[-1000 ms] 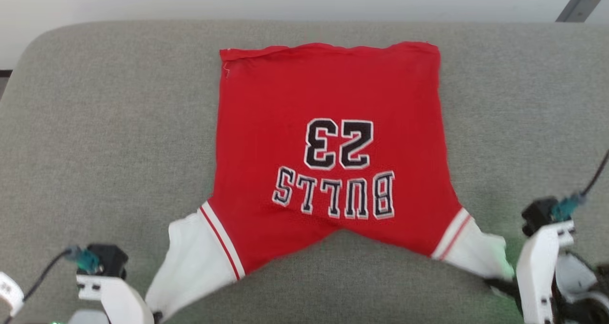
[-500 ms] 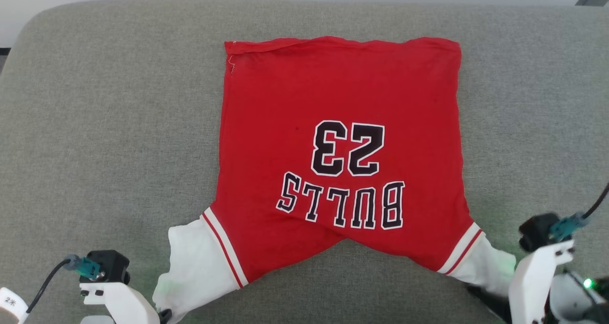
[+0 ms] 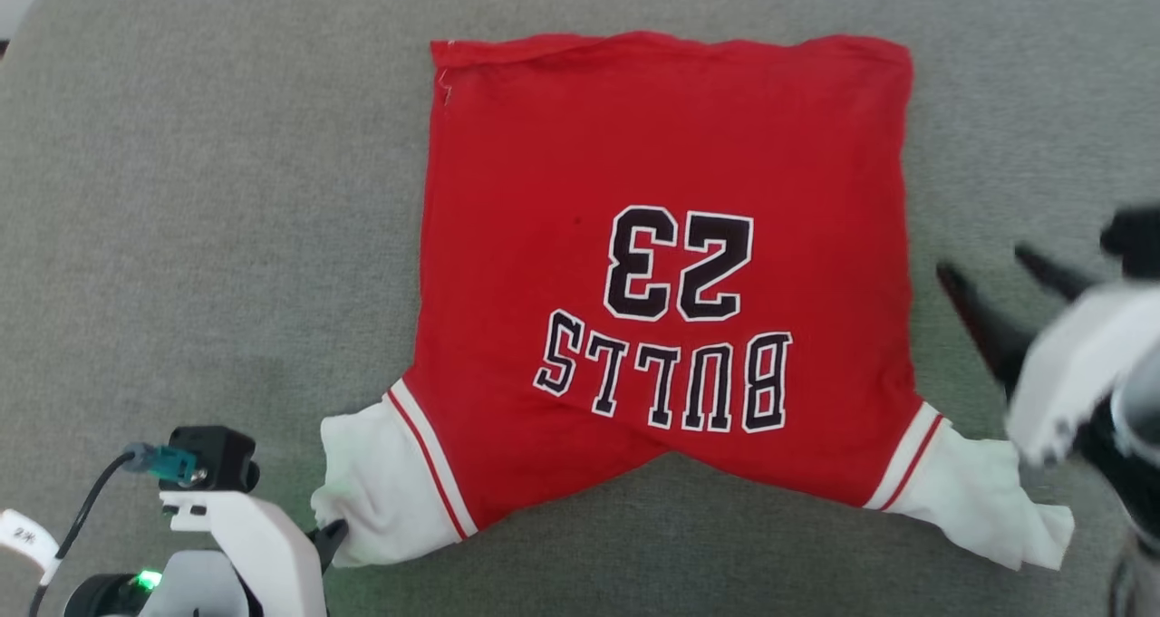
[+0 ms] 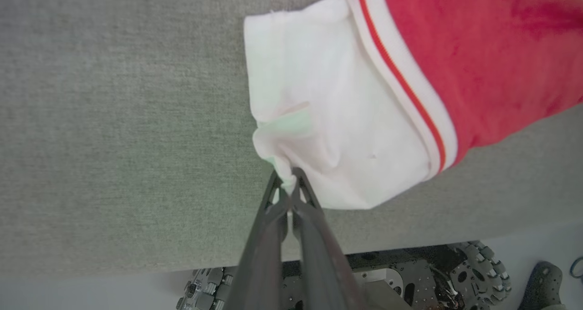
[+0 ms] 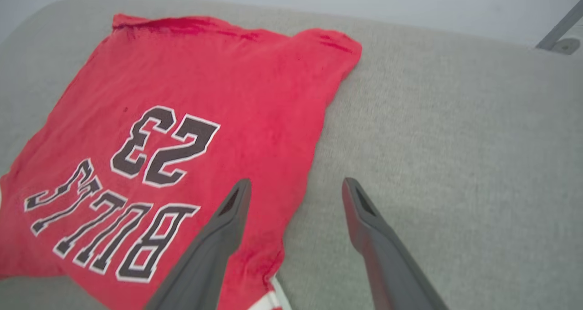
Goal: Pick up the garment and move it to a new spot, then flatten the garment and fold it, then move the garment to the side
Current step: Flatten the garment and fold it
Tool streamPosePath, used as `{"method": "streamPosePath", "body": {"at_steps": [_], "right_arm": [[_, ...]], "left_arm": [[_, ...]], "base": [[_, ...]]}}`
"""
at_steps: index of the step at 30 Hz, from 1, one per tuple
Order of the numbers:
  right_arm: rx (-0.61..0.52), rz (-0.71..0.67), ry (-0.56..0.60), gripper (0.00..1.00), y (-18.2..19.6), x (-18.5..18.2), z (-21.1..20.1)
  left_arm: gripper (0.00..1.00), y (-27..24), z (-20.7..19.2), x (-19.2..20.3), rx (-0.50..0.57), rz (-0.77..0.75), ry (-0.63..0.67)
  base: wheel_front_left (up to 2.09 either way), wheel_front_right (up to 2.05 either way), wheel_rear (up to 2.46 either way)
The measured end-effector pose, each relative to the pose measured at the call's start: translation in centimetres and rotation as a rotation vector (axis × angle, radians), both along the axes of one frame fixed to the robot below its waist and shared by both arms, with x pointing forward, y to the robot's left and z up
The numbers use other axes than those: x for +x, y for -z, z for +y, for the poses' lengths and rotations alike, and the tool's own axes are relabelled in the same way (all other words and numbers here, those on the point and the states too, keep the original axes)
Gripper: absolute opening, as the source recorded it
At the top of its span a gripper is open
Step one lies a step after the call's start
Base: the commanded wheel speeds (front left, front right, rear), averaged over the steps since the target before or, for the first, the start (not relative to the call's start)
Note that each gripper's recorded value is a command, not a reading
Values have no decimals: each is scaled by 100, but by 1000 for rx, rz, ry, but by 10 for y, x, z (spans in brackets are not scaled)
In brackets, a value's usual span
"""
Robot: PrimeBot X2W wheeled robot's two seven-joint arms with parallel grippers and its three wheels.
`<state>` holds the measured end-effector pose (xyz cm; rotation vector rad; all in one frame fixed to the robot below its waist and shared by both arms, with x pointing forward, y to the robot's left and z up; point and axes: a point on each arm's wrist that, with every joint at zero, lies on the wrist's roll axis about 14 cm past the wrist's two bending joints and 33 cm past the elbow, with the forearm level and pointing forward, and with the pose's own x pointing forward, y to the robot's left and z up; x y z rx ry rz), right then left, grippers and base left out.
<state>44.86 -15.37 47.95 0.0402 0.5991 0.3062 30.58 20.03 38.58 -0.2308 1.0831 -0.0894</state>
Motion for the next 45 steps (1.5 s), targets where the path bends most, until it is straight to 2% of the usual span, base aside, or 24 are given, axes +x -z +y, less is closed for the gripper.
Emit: {"method": "streamPosePath", "body": {"at_steps": [5, 12, 17, 24, 27, 28, 29, 30, 38, 45], "right_arm": [[4, -60, 1, 100, 2, 51, 14], [-41, 1, 25, 100, 26, 117, 18], [-82, 130, 60, 100, 59, 147, 16], [-141, 348, 78, 100, 101, 158, 18], [-104, 444, 90, 100, 113, 155, 24], [-106, 470, 90, 85, 116, 154, 25], [-117, 488, 86, 26, 118, 153, 25], [-133, 500, 81, 0, 119, 152, 25], [-197, 438, 75, 0, 110, 153, 15], [-206, 378, 28, 0, 93, 130, 7]], "left_arm": [[0, 0, -2, 8, -6, -18, 6], [0, 5, -4, 10, -22, -19, 8], [0, 10, -1, 9, -23, -9, -3], [0, 19, 5, 2, -23, 16, -39], [0, 22, 9, -1, -20, 24, -56], [0, 22, 9, -1, -21, 24, -58], [0, 23, 10, -2, -22, 25, -62], [0, 24, 10, -2, -22, 27, -65], [0, 26, 12, 10, -16, 4, -54], [0, 20, 16, 32, 10, -49, -24]], "base": [[0, 0, 0], [0, 0, 0], [0, 0, 0], [0, 0, 0], [0, 0, 0], [0, 0, 0], [0, 0, 0], [0, 0, 0], [0, 0, 0], [0, 0, 0]]}}
